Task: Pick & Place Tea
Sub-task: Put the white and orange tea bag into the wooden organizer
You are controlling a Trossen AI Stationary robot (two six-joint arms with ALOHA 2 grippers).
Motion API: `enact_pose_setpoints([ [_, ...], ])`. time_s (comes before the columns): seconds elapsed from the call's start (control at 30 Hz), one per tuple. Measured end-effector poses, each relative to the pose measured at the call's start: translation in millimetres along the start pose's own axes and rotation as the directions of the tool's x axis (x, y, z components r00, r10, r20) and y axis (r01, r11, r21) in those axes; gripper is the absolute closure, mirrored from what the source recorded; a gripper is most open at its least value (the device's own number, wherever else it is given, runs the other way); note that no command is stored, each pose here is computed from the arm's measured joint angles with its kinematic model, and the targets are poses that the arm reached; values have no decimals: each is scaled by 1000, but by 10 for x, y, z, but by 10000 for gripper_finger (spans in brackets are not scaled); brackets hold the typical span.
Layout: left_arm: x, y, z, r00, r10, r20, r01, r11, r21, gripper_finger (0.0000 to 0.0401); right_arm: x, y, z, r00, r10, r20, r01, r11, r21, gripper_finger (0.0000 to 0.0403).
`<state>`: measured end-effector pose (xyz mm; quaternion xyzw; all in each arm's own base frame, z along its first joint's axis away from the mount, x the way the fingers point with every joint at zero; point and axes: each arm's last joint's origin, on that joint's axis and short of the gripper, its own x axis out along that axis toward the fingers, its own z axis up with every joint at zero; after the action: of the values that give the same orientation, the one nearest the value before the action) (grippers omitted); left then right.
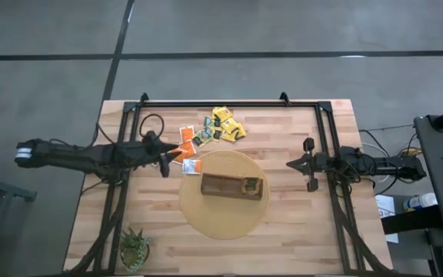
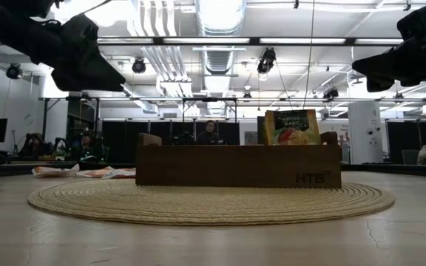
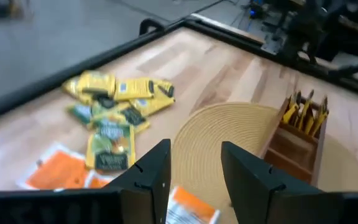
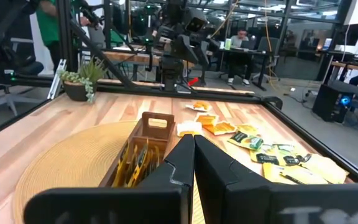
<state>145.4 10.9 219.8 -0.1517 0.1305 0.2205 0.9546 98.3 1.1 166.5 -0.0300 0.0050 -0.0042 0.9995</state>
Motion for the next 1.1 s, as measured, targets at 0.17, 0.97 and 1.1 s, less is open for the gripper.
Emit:
enact_pose_setpoints([
  [0.17,47,4,-21,998,67,-20,-69,989,-134,266,0,0,1,1000,0,0,0,1000,0,394],
  [0.97,328,68,-484,900,233,-369,-361,873,-327,266,-1,0,2,1000,0,2,0,1000,0,394],
  [1.1,412,26,-498,910,194,-367,-326,880,-345,266,-1,0,3,1000,0,2,0,1000,0,394],
])
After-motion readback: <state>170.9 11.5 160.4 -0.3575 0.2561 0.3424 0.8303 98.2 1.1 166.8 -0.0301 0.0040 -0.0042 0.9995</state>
